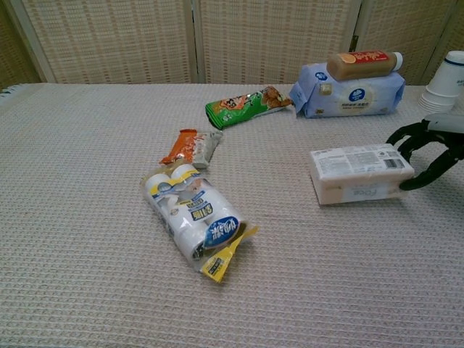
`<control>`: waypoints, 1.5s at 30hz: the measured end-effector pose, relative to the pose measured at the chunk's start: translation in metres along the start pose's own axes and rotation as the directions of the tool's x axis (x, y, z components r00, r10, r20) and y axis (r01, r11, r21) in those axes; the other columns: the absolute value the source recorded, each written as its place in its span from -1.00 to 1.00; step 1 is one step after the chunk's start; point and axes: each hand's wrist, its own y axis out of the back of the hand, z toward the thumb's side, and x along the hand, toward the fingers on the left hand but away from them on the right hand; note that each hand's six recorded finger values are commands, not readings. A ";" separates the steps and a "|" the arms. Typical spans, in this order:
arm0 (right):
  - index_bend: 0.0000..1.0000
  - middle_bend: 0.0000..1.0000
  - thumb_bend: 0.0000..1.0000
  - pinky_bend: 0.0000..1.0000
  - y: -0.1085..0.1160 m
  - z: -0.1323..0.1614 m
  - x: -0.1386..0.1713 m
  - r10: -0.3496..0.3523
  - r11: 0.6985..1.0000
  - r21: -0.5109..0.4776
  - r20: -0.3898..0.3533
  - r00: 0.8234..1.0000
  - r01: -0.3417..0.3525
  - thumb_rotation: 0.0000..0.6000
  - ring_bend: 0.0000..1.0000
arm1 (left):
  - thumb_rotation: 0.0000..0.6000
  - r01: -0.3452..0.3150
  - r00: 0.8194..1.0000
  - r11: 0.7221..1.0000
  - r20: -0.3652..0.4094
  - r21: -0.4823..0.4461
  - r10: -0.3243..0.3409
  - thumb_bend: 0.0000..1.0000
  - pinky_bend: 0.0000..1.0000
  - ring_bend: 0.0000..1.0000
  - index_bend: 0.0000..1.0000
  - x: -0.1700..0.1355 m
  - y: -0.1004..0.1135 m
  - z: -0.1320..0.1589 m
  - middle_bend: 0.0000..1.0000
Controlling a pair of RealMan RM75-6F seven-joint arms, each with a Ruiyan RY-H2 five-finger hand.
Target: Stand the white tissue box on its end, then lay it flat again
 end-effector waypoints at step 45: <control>-1.00 -0.76 -0.91 -1.00 0.045 0.039 0.068 -0.122 0.992 0.044 0.125 0.985 0.118 1.00 -0.77 | 1.00 0.005 1.000 1.000 0.003 0.001 -0.005 -0.03 -0.76 -1.00 -0.51 0.000 -0.001 0.001 -1.00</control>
